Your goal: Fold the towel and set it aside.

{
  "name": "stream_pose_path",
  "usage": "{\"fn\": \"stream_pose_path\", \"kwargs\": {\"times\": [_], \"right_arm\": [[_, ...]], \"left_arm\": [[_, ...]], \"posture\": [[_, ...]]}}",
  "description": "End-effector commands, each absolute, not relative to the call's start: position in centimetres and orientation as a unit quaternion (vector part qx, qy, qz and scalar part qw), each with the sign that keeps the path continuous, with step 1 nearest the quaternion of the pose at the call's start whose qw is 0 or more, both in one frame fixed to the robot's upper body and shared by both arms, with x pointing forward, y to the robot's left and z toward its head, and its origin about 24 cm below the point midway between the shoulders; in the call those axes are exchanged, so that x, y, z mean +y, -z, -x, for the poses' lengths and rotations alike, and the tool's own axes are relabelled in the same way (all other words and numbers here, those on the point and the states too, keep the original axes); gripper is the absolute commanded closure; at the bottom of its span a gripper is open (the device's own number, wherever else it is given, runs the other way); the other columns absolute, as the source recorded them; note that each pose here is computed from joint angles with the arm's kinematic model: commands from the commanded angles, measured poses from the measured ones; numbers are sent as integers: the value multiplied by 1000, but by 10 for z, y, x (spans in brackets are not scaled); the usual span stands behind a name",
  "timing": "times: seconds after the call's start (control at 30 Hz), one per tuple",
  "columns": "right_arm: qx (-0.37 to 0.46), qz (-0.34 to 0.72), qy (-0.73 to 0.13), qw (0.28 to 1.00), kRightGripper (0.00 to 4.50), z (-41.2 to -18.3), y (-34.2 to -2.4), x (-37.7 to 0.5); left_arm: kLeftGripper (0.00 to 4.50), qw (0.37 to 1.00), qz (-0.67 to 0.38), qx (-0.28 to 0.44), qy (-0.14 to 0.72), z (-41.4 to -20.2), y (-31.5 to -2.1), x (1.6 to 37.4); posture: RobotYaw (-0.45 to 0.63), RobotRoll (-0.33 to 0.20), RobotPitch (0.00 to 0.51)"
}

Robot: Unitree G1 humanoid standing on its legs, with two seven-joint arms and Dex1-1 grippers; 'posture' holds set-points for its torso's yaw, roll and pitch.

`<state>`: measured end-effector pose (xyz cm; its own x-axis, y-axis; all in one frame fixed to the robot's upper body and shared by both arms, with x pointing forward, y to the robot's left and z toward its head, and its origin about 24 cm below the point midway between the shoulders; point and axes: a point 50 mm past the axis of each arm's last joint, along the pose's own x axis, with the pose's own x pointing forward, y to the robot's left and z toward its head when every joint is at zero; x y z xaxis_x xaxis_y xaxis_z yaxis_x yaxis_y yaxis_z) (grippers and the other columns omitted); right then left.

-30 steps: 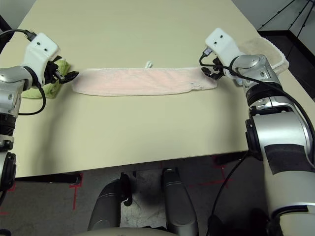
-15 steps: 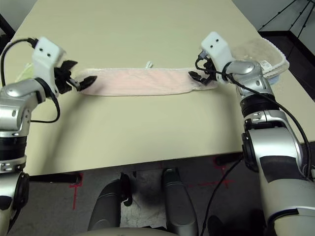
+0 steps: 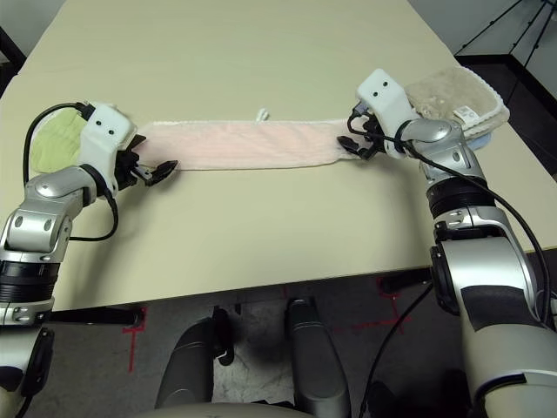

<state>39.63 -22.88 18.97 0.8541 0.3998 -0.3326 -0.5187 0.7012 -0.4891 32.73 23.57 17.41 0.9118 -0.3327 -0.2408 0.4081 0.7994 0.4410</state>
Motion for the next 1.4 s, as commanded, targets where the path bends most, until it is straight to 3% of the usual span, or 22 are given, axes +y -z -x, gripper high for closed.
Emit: {"fn": "stream_pose_path", "kwargs": {"times": [0.03, 0.43, 0.8, 1.1, 1.4], "right_arm": [[101, 301, -250, 915, 0, -396, -188, -227], [90, 306, -237, 918, 0, -397, -193, -229], [82, 309, -230, 919, 0, -399, -196, -227], [52, 247, -214, 944, 0, -396, -211, -227], [65, 78, -172, 980, 0, -373, -222, -240]], "left_arm": [[9, 945, -249, 90, 190, -328, -166, 238], [9, 928, -244, 161, 231, -315, -148, 241], [9, 924, -244, 206, 208, -299, -141, 261], [9, 955, -205, 118, 179, -304, -172, 257], [9, 964, -197, 73, 163, -305, -187, 249]], "posture": [[-140, 0, 225], [-140, 0, 225], [-125, 0, 231], [-127, 0, 231], [-148, 0, 233]]}}
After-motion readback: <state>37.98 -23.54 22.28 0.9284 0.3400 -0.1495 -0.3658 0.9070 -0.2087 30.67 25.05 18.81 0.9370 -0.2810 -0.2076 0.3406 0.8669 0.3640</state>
